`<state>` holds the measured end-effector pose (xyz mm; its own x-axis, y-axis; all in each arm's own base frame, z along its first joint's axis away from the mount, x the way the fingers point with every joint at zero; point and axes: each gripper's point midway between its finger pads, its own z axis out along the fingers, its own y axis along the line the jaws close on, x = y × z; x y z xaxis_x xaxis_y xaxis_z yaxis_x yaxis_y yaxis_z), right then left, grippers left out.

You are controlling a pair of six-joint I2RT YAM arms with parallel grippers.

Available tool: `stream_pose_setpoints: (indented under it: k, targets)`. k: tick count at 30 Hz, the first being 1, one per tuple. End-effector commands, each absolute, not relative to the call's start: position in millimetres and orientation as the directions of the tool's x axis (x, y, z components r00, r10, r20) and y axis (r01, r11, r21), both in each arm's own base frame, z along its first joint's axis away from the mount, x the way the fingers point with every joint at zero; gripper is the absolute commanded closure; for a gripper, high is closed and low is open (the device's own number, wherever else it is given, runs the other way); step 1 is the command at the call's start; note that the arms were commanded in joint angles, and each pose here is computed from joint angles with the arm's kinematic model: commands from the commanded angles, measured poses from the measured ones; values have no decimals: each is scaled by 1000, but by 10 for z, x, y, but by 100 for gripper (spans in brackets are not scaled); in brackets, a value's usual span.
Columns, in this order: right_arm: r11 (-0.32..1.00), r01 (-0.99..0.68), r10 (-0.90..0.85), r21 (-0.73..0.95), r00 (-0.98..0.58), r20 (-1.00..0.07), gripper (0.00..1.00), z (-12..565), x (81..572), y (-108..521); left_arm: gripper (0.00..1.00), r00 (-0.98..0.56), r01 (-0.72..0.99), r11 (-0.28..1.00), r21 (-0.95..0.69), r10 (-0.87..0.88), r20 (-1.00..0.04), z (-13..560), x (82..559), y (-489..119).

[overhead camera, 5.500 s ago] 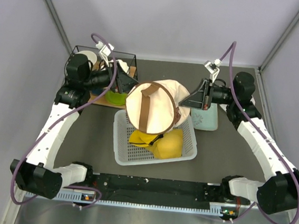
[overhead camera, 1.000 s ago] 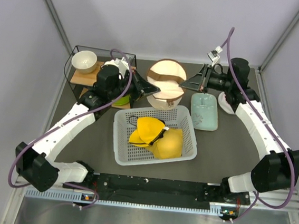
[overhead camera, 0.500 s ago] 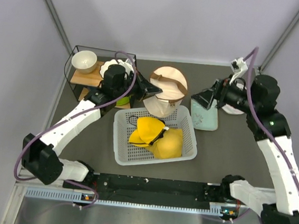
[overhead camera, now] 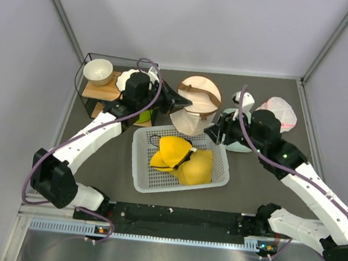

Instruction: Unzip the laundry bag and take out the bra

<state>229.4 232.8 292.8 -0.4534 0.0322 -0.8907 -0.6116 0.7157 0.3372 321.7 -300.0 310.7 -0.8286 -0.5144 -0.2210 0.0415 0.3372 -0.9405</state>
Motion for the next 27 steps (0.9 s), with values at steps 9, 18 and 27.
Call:
stream_pose_setpoints:
  k: [9,18,27]
  targets:
    - [736,-572,111,361,-424,-899,67,3047,2658,2549,100,-813,193,236,-952,-505,-290,3637,3199,-3047]
    - [735,-569,154,368,-389,-908,71,3178,2685,2528,100,-815,209,240,-948,-494,-304,3652,3157,-3029]
    - [730,-566,187,383,-373,-909,100,3264,2676,2512,100,-817,211,238,-948,-490,-304,3649,3140,-3017]
